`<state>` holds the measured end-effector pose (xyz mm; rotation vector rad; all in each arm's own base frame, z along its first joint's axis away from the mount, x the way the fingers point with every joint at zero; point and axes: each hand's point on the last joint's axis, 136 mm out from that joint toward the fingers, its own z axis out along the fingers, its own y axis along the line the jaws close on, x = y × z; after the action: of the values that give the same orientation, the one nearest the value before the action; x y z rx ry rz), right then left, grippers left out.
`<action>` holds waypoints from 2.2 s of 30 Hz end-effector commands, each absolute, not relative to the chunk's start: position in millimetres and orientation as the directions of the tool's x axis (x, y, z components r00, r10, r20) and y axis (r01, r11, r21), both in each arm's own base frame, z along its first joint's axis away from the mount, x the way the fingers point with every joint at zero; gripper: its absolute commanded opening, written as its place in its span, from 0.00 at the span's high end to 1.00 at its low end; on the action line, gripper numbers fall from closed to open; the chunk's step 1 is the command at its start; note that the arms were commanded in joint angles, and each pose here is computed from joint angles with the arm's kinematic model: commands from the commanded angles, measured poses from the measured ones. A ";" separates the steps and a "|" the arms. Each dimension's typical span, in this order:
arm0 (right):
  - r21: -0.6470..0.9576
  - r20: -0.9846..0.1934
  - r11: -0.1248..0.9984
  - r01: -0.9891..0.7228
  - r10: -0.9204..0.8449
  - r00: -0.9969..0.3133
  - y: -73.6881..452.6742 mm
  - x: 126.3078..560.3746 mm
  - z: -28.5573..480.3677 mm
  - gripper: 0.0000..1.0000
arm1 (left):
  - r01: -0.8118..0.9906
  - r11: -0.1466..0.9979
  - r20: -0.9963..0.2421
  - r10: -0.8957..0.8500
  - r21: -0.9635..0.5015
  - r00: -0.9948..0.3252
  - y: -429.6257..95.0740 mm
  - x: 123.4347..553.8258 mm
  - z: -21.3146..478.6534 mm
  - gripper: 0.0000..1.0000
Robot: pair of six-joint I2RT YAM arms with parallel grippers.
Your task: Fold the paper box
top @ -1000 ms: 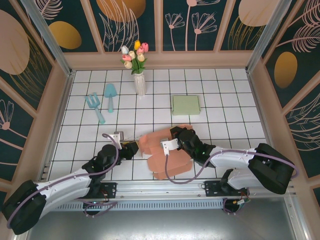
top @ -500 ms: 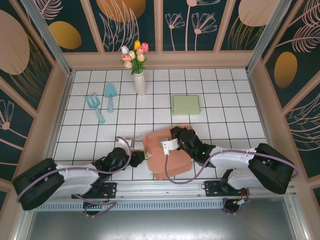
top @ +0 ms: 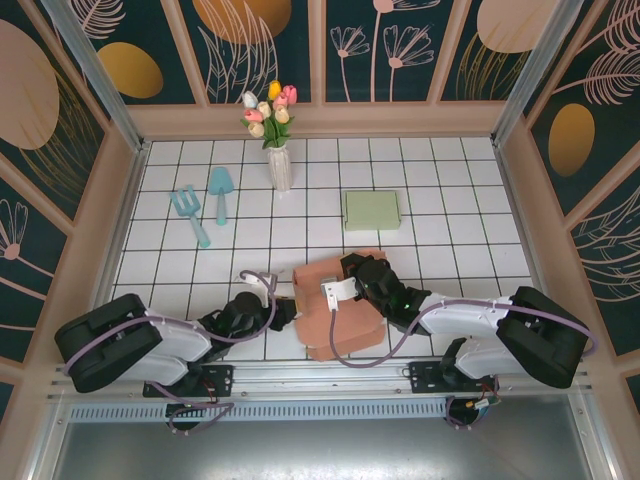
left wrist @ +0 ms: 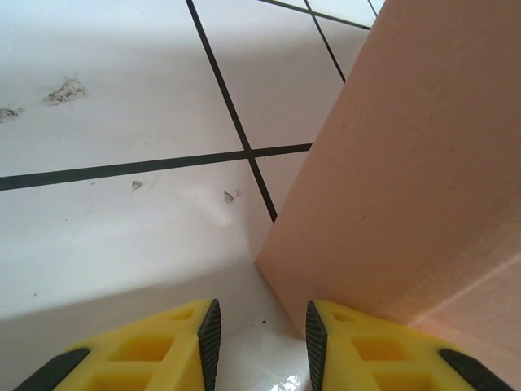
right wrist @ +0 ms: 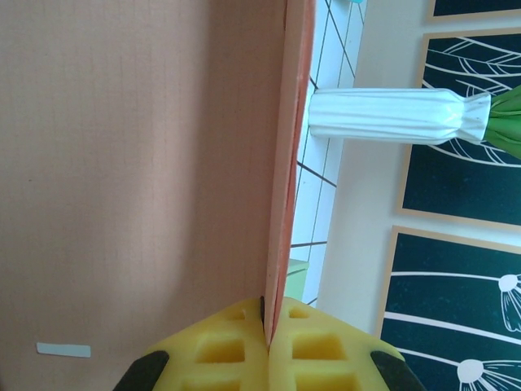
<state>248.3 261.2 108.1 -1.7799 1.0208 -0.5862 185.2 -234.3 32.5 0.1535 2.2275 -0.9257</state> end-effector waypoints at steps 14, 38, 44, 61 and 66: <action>-0.869 -0.023 -0.249 -0.427 -0.841 0.540 258.4 240.6 89.7 1.00 | 0.444 0.673 -0.693 -0.143 -0.591 -0.706 -232.2 171.5 62.6 0.57; -0.909 -0.001 -0.226 -0.349 -0.838 0.546 259.7 241.9 103.3 1.00 | 0.463 0.662 -0.698 -0.127 -0.589 -0.705 -242.5 167.0 62.5 0.57; -0.905 0.003 -0.234 -0.355 -0.838 0.546 259.5 241.9 100.5 1.00 | 0.487 0.633 -0.704 -0.134 -0.602 -0.697 -245.1 164.2 72.0 0.53; -0.923 0.000 -0.216 -0.319 -0.828 0.561 268.0 238.7 107.9 1.00 | 0.483 0.663 -0.728 -0.138 -0.572 -0.672 -249.5 176.0 80.2 0.47; -0.932 0.001 -0.204 -0.298 -0.827 0.562 271.2 237.9 111.6 1.00 | 0.475 0.677 -0.733 -0.140 -0.562 -0.666 -248.0 178.8 80.5 0.48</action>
<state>241.0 269.2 113.4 -1.7619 0.9592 -0.6256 173.2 -243.8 69.0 0.2549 2.1298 -0.9969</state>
